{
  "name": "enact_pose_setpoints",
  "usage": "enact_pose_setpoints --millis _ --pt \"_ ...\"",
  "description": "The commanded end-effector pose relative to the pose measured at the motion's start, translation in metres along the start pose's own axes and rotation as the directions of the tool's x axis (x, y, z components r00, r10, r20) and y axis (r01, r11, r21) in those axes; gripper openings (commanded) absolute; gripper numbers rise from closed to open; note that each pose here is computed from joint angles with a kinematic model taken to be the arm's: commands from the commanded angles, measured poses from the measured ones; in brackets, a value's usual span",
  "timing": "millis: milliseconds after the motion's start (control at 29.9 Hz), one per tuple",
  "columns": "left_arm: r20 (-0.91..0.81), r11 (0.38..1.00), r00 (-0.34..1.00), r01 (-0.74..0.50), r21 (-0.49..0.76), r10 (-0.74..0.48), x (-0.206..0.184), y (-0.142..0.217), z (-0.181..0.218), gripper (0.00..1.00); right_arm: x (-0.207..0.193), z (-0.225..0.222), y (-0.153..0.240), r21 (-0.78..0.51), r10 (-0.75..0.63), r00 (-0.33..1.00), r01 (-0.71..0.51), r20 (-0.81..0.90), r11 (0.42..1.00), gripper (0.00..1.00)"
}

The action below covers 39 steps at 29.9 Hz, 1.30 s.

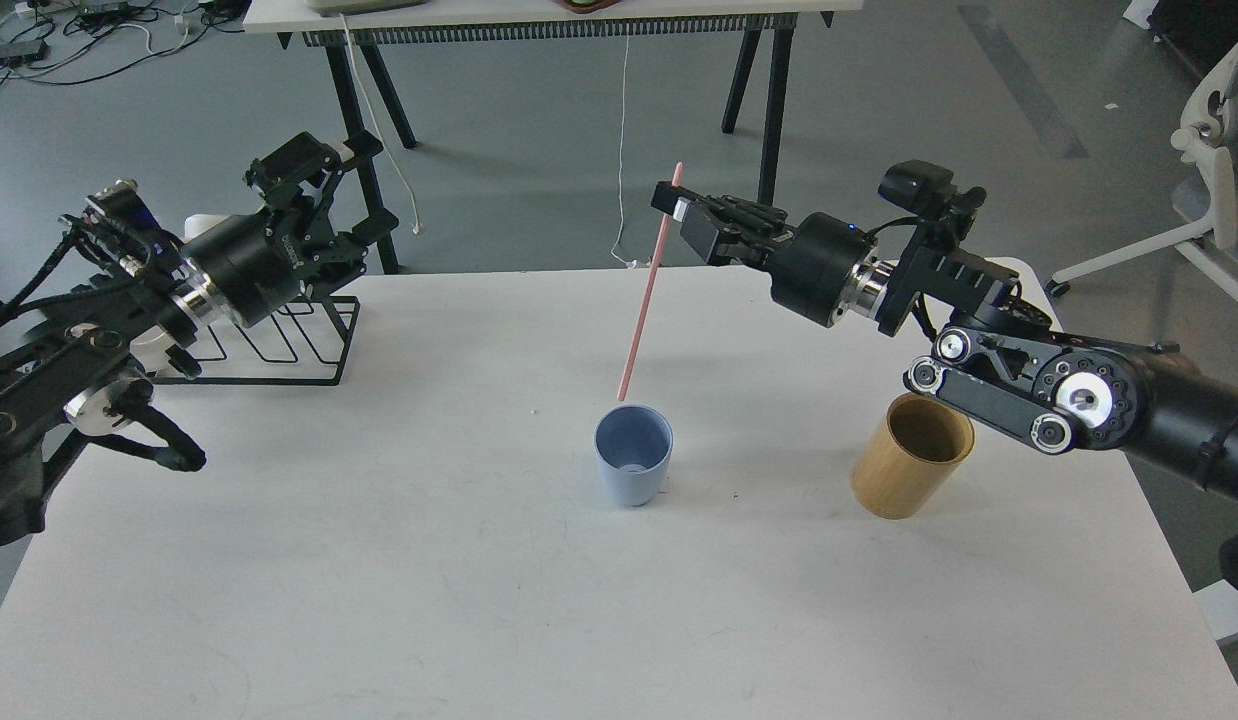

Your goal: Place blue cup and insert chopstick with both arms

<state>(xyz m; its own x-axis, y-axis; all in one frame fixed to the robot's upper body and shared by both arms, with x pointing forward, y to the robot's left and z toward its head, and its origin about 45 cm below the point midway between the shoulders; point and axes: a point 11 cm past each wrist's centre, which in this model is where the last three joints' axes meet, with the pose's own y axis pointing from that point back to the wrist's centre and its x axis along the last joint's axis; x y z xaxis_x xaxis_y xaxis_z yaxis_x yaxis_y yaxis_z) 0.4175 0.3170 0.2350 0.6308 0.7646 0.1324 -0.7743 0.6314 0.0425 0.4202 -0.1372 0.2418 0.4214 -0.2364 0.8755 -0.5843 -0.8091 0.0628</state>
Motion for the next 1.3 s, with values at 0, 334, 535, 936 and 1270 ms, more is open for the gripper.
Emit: enact_pose_setpoints --millis 0,334,535,936,1270 --pt "-0.002 1.0 1.0 0.001 0.0 -0.001 -0.001 0.0 0.0 0.99 -0.015 -0.005 -0.007 0.012 -0.023 1.0 0.023 0.009 1.0 0.01" --pt "-0.011 1.0 1.0 0.001 0.002 -0.001 -0.003 -0.001 -0.004 0.99 -0.028 0.003 -0.004 -0.015 -0.033 0.999 0.033 0.026 0.999 0.17" --pt "-0.013 1.0 1.0 0.002 0.002 -0.002 -0.004 -0.001 -0.005 0.99 -0.033 0.002 -0.003 -0.012 -0.036 0.999 0.036 0.04 0.999 0.34" --pt "-0.015 1.0 1.0 0.004 -0.002 -0.004 -0.005 -0.003 -0.004 0.99 0.013 -0.001 -0.001 -0.02 0.153 0.982 -0.152 0.114 0.988 0.69" --pt "-0.036 0.997 0.999 0.009 -0.075 -0.012 -0.011 -0.015 0.012 0.99 0.093 0.06 0.07 -0.303 0.592 0.7 -0.509 0.399 0.806 0.85"
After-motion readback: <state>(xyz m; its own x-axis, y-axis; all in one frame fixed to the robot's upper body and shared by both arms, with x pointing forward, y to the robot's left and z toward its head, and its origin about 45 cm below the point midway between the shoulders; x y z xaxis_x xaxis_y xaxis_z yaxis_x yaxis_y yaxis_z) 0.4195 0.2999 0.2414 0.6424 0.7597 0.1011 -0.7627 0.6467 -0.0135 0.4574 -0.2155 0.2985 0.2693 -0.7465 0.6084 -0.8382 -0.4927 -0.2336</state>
